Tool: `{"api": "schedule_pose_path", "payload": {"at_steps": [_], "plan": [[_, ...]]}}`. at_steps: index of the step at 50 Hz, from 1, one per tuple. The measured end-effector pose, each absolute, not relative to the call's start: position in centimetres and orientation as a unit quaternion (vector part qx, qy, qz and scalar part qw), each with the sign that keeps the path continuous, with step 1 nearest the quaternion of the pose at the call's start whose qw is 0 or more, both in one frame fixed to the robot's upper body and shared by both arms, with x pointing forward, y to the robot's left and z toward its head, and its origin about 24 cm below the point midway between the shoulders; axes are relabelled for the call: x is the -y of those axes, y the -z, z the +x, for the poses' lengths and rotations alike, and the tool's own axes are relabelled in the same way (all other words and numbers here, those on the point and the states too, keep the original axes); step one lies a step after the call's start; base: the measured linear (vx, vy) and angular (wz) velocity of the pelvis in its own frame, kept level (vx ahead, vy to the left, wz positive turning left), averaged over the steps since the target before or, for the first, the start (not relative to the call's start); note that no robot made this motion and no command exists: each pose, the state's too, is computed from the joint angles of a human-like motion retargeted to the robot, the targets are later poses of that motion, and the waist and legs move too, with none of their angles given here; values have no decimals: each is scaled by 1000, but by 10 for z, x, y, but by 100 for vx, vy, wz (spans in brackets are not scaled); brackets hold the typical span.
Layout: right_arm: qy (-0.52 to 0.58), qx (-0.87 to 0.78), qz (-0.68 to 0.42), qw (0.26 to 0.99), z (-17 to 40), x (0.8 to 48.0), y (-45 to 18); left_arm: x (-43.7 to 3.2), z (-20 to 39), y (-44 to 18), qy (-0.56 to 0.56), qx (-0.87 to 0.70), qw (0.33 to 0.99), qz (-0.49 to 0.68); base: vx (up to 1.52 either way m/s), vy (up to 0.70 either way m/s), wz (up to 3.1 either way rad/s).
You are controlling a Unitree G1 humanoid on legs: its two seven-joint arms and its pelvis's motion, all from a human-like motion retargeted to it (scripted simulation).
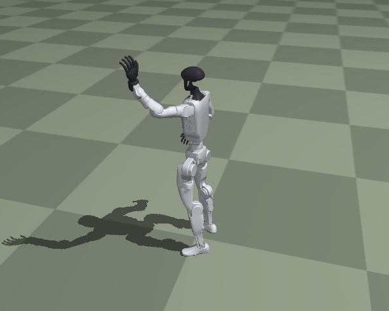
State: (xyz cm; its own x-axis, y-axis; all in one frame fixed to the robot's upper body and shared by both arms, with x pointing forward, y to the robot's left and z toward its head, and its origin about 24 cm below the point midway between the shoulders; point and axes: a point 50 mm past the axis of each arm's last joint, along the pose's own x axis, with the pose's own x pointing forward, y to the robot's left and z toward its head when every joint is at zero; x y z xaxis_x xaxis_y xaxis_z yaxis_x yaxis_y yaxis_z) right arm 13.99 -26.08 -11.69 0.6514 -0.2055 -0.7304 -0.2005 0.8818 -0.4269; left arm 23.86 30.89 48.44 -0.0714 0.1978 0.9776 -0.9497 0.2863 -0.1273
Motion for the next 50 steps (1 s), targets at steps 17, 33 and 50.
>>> {"api": "schedule_pose_path", "payload": {"at_steps": [17, 33, 50], "plan": [[-50, -519, -242, 818, 67, 251, 147, -227, 261, -426, -230, 561, 396, 690, 0, 0, 2], [-69, -512, -245, 820, 87, 256, 142, -174, 276, -464, -260, 630, 504, 531, -1, 1, 17], [-28, -435, -241, 867, 143, 264, 119, -58, 223, -475, -87, 777, 447, 435, -1, 1, 7]]}}
